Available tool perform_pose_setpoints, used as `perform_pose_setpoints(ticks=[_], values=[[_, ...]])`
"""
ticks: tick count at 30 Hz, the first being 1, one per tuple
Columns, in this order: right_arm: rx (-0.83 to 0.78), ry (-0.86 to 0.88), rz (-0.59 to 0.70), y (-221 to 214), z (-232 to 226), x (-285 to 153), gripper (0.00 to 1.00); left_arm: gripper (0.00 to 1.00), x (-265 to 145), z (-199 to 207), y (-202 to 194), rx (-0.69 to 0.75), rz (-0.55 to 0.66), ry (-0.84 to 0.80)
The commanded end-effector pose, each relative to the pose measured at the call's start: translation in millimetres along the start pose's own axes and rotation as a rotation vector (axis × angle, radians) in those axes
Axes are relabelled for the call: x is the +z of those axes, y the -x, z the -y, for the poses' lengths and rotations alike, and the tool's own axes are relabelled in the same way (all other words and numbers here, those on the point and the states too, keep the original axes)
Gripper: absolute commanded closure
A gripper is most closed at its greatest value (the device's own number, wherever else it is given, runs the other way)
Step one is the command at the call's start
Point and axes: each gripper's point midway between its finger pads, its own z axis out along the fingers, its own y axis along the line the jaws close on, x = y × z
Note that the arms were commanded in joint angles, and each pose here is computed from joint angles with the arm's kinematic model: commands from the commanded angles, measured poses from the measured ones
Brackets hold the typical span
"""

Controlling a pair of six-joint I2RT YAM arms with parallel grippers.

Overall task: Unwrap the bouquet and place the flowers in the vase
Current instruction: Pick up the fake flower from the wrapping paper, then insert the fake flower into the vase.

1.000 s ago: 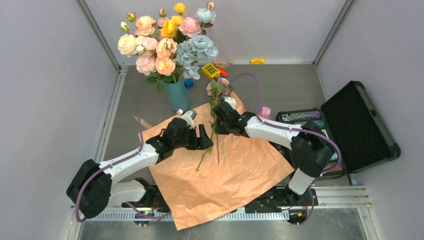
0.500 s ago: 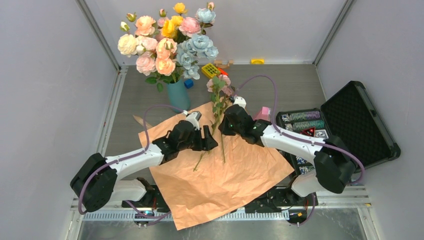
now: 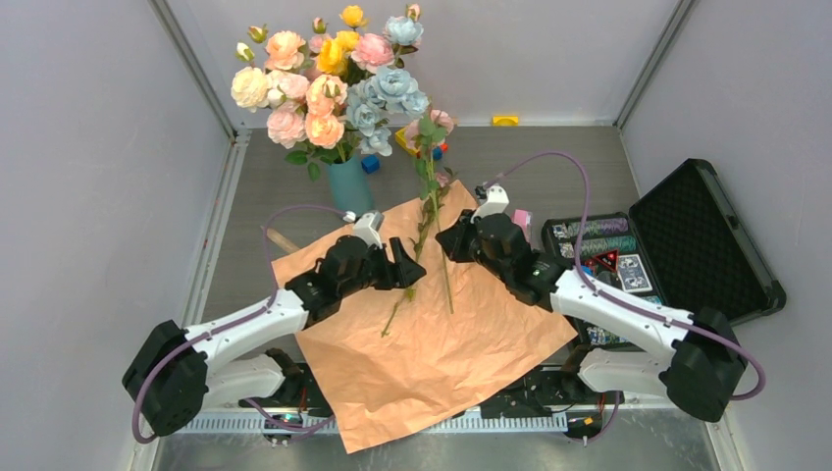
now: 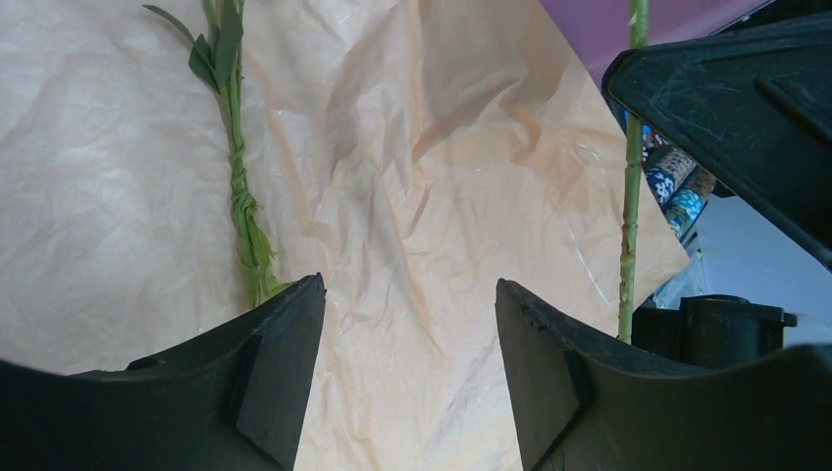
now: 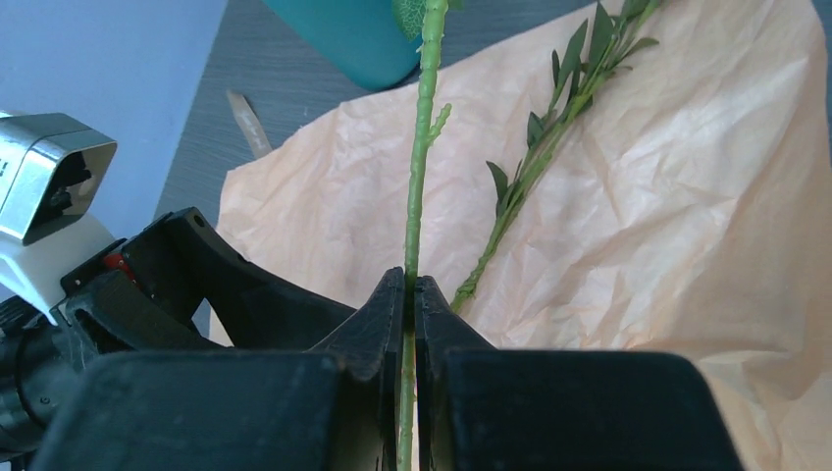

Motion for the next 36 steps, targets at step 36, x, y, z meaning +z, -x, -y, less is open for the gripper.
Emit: perform_pose_setpoints(ticks=[36], values=[[-0.076, 0.363, 0.338, 48, -22, -118, 1.0, 0.46, 6, 219, 154, -0.039, 0.213, -0.554]])
